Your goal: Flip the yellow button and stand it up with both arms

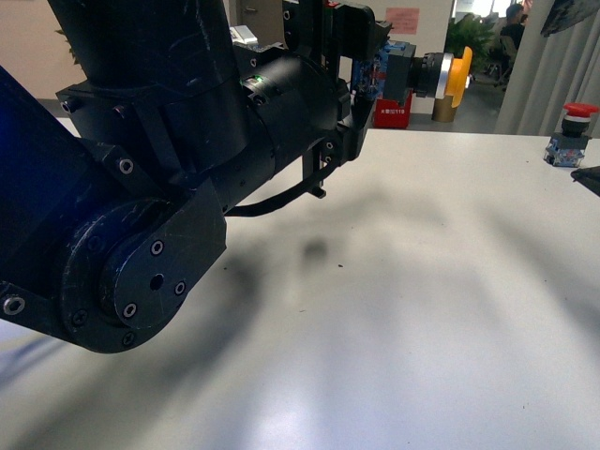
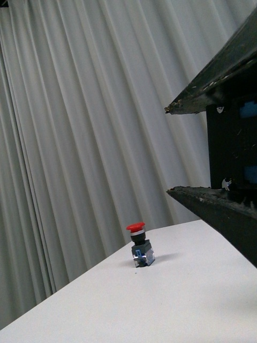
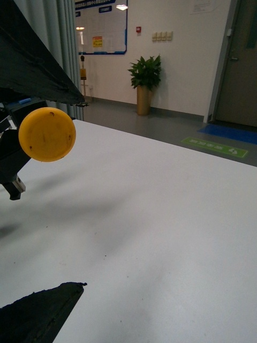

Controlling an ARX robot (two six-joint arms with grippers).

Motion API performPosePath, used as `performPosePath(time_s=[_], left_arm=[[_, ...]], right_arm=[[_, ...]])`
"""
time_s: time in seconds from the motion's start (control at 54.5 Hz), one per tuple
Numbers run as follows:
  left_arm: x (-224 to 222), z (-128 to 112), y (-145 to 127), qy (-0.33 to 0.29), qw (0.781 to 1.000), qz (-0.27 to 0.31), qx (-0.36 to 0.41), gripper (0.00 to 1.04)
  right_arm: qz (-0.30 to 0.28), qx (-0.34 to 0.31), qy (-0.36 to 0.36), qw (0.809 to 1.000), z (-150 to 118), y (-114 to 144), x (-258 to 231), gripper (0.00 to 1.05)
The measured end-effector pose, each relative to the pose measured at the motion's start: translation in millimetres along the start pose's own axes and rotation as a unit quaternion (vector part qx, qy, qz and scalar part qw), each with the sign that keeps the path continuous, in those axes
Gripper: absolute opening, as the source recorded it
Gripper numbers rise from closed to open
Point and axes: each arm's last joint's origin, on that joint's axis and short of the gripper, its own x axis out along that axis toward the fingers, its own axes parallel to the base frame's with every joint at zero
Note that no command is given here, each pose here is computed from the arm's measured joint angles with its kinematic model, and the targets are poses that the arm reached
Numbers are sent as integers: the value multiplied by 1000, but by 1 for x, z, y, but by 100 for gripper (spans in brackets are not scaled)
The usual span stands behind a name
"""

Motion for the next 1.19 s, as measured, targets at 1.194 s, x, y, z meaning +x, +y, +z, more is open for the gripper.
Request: performPosePath(time_s=[1.194], left_arm=[[0,0,0,0,1000,0,0,35]], right_arm=[[16,27,22,999,-29,20,28,97]])
